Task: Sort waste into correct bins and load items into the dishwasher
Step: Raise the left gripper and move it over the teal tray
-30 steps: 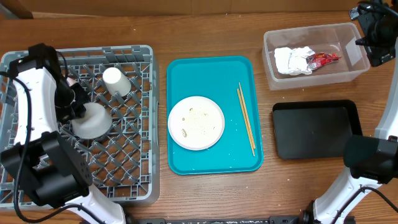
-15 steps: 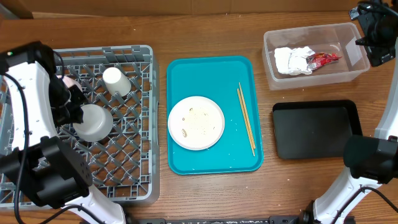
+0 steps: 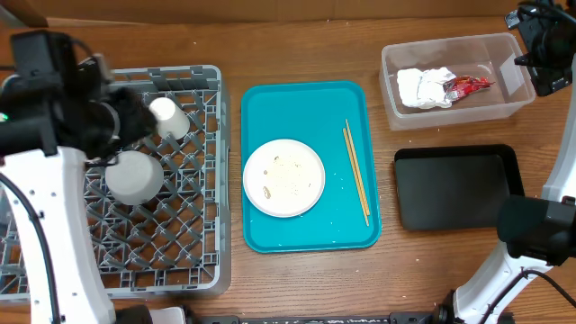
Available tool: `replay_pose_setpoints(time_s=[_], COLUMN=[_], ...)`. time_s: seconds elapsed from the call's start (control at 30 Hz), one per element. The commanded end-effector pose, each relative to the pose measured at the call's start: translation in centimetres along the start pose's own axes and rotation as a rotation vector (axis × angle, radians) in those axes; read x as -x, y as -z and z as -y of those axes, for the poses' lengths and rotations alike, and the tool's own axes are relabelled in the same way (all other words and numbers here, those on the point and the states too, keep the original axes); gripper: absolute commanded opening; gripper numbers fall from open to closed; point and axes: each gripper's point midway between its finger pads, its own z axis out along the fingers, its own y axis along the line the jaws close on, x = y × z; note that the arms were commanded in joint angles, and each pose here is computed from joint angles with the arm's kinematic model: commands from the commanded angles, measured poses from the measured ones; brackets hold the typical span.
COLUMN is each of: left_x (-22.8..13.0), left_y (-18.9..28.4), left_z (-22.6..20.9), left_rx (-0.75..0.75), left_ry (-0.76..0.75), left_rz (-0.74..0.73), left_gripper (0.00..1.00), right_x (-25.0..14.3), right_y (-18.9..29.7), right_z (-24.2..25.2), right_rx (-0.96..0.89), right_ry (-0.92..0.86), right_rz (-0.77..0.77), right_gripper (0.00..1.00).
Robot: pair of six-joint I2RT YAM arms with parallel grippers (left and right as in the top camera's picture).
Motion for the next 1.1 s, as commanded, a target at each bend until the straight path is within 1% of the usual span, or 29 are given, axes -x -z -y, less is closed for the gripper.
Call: replay_pose_setpoints(time_s=[0.0,0.03,0.07,0.1,0.13,0.17,0.2,0.23,0.3,0.33,0.37,0.4,0.43,0.47,0.5,0.57,0.63,0.7,0.87,0.93,0.97,1.03,1.07], left_x=[-2.0,-2.6,-3.3,-3.9,-4.9,-5.4,-6.3,-6.9,-8.4,-9.0,-9.5,-10.1,-10.3,-10.7,-10.8,-11.1,-11.9,-13.0,-15.9,-17.2,-17.8,-18.7,-19.0], left_y=[-1.1,-1.5,-1.8,-2.1,-2.4,-2.6,-2.9,-3.1,-3.7,-4.1,-4.6,-5.6,-6.0,-7.9,-8.9,-10.8,-12.8,-15.0,-19.7,-20.5,-20.5,-20.0,-19.7], left_z=[4.9,6.1,7.2,8.5,10.3,11.3,12.9,14.3,17.6,18.9,20.1,21.4,21.7,22.8,23.2,24.0,25.1,25.5,24.2,24.6,25.2,27.0,27.8], left_rx=[-0.154,-0.176,-0.196,-0.221,-0.264,-0.286,-0.312,-0.331,-0.374,-0.381,-0.375,-0.343,-0.327,-0.248,-0.209,-0.159,-0.153,-0.132,-0.049,-0.087,-0.132,-0.251,-0.299], left_ry=[-0.107,-0.136,-0.165,-0.196,-0.238,-0.265,-0.31,-0.35,-0.451,-0.476,-0.483,-0.459,-0.445,-0.391,-0.367,-0.341,-0.349,-0.358,-0.378,-0.44,-0.481,-0.539,-0.546], left_rz=[-0.088,-0.111,-0.131,-0.155,-0.182,-0.194,-0.205,-0.208,-0.2,-0.194,-0.185,-0.17,-0.165,-0.127,-0.104,-0.077,-0.087,-0.125,-0.265,-0.326,-0.354,-0.392,-0.405], left_gripper=[0.66,0.7,0.73,0.67,0.55,0.5,0.48,0.49,0.62,0.69,0.73,0.73,0.71,0.58,0.56,0.57,0.61,0.63,0.65,0.68,0.71,0.72,0.8], right_x=[0.3,0.3,0.3,0.3,0.3,0.3,0.3,0.3,0.3,0.3,0.3,0.3,0.3,0.3,0.3,0.3,0.3,0.3,0.3,0.3,0.3,0.3,0.3], right_y=[0.1,0.1,0.1,0.1,0.1,0.1,0.1,0.1,0.1,0.1,0.1,0.1,0.1,0.1,0.1,0.1,0.1,0.1,0.1,0.1,0.1,0.1,0.1], right_z=[0.1,0.1,0.1,0.1,0.1,0.1,0.1,0.1,0.1,0.1,0.1,0.1,0.1,0.1,0.1,0.1,0.1,0.1,0.1,0.1,0.1,0.1,0.1], right_rx=[-0.003,-0.003,-0.003,-0.003,-0.003,-0.003,-0.003,-0.003,-0.003,-0.003,-0.003,-0.003,-0.003,-0.003,-0.003,-0.003,-0.003,-0.003,-0.003,-0.003,-0.003,-0.003,-0.003], right_ry=[-0.001,-0.001,-0.001,-0.001,-0.001,-0.001,-0.001,-0.001,-0.001,-0.001,-0.001,-0.001,-0.001,-0.001,-0.001,-0.001,-0.001,-0.001,-0.001,-0.001,-0.001,-0.001,-0.001], right_rz=[0.012,0.012,0.012,0.012,0.012,0.012,0.012,0.012,0.012,0.012,0.012,0.012,0.012,0.012,0.012,0.012,0.012,0.012,0.012,0.012,0.012,0.012,0.012], right_gripper=[1.0,1.0,1.0,1.0,1.0,1.0,1.0,1.0,1.0,1.0,1.0,1.0,1.0,1.0,1.0,1.0,1.0,1.0,1.0,1.0,1.0,1.0,1.0])
